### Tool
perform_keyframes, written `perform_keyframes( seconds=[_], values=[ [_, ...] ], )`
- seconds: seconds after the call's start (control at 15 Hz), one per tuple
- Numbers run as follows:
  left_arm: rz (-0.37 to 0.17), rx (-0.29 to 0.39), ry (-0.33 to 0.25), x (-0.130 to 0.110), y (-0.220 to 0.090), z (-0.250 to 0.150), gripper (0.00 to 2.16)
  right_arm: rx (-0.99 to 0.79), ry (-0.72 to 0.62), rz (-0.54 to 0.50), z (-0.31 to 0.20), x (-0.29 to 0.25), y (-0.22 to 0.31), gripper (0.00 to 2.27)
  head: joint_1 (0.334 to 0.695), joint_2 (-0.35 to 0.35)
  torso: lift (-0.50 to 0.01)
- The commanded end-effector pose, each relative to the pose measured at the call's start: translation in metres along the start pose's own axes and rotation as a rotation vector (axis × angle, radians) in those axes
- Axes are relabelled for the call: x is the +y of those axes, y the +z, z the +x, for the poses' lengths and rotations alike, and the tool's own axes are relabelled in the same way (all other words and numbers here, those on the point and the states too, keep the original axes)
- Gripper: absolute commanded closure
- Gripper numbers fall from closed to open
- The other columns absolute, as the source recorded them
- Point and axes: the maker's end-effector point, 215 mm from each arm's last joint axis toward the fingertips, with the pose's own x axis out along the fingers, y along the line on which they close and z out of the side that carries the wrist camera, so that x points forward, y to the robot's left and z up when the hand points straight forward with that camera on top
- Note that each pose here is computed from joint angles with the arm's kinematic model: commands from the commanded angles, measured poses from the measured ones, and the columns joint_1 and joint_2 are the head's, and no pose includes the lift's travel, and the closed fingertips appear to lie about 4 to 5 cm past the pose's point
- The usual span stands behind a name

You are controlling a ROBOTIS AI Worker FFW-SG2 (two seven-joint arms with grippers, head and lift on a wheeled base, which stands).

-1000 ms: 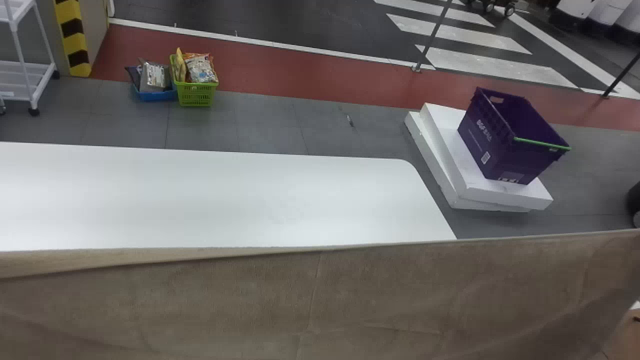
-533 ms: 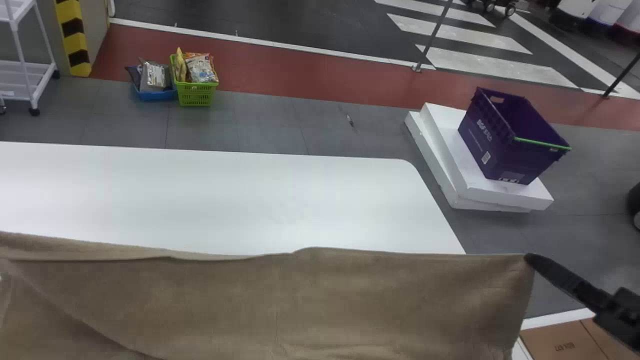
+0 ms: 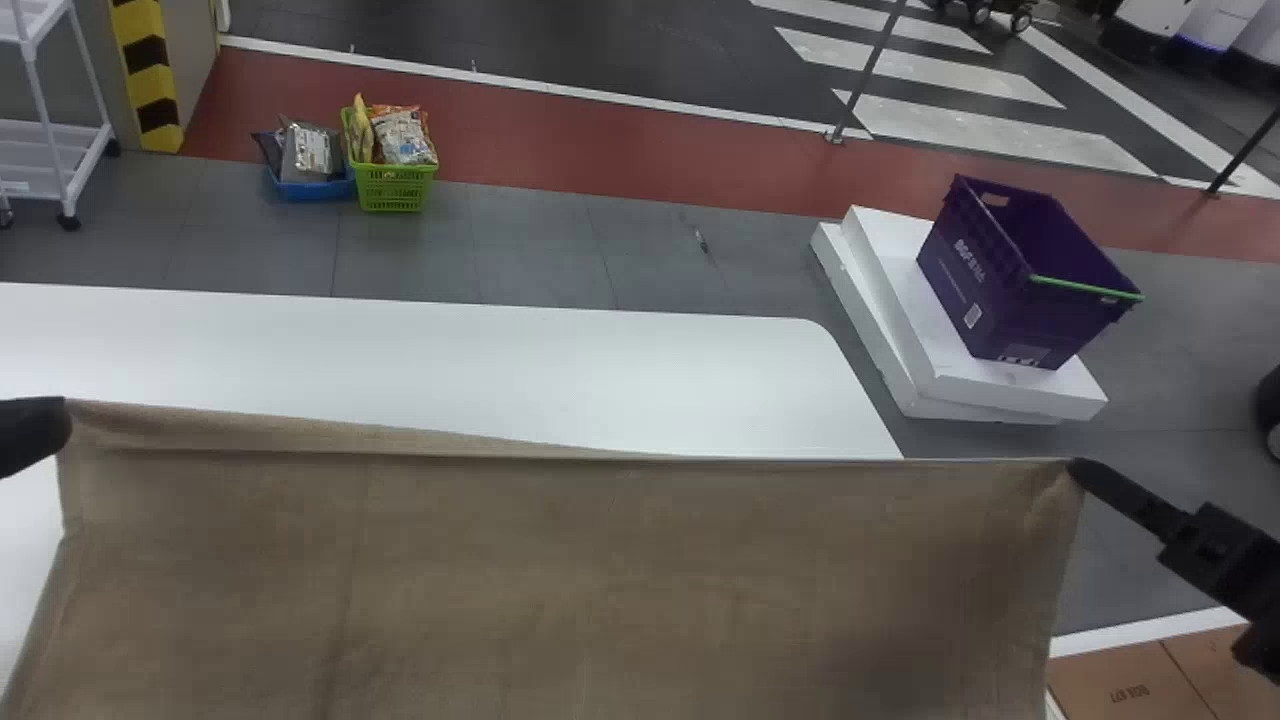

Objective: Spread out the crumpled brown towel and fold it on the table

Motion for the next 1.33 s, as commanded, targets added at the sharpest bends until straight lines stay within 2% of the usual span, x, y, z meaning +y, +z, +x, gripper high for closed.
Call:
perform_keyframes(
  seconds=[0.0, 0.2, 0.33, 0.4, 0.53, 0.6, 0.67, 0.8, 0.93, 1.07, 1.2, 1.27],
  values=[
    [0.015, 0.018, -0.010, -0.010, -0.001, 0.023, 1.44, 0.015, -0.014, -0.057, 0.026, -0.009, -0.006, 1.65, 0.695, -0.350, -0.127],
    [0.035, 0.002, -0.023, -0.013, -0.002, 0.058, 1.44, 0.052, -0.023, -0.127, 0.059, -0.003, -0.027, 1.64, 0.695, -0.350, -0.127],
    [0.042, 0.003, -0.023, -0.012, -0.006, 0.079, 1.43, 0.060, -0.028, -0.179, 0.075, 0.004, -0.035, 1.48, 0.695, -0.350, -0.127],
    [0.048, -0.012, -0.028, -0.012, -0.005, 0.089, 1.23, 0.077, -0.036, -0.197, 0.082, 0.008, -0.042, 1.30, 0.695, -0.350, -0.127],
    [0.062, -0.032, -0.038, -0.011, -0.001, 0.105, 0.62, 0.080, -0.052, -0.225, 0.090, 0.014, -0.044, 0.84, 0.695, -0.350, -0.127],
    [0.064, -0.018, -0.045, -0.013, -0.003, 0.113, 0.22, 0.074, -0.067, -0.246, 0.093, 0.015, -0.041, 0.50, 0.695, -0.350, -0.127],
    [0.069, 0.005, -0.052, -0.016, -0.010, 0.123, 0.01, 0.067, -0.097, -0.274, 0.096, 0.010, -0.038, 0.29, 0.695, -0.350, -0.127],
    [0.084, -0.031, -0.048, -0.015, -0.003, 0.137, 0.00, 0.071, -0.174, -0.278, 0.099, -0.004, -0.036, 0.22, 0.695, -0.350, -0.127],
    [0.087, -0.030, -0.034, -0.009, -0.005, 0.138, 0.00, 0.078, -0.201, -0.268, 0.098, -0.015, -0.036, 0.18, 0.695, -0.350, -0.127],
    [0.068, -0.028, -0.038, -0.001, -0.017, 0.125, 0.01, 0.104, -0.183, -0.226, 0.086, -0.019, -0.049, 0.20, 0.695, -0.350, -0.127],
    [0.059, -0.032, -0.042, 0.005, -0.030, 0.103, 0.08, 0.110, -0.132, -0.228, 0.066, -0.009, -0.055, 0.69, 0.695, -0.350, -0.127],
    [0.054, -0.030, -0.040, 0.007, -0.036, 0.096, 0.10, 0.112, -0.119, -0.215, 0.059, -0.007, -0.057, 1.01, 0.695, -0.350, -0.127]
  ],
)
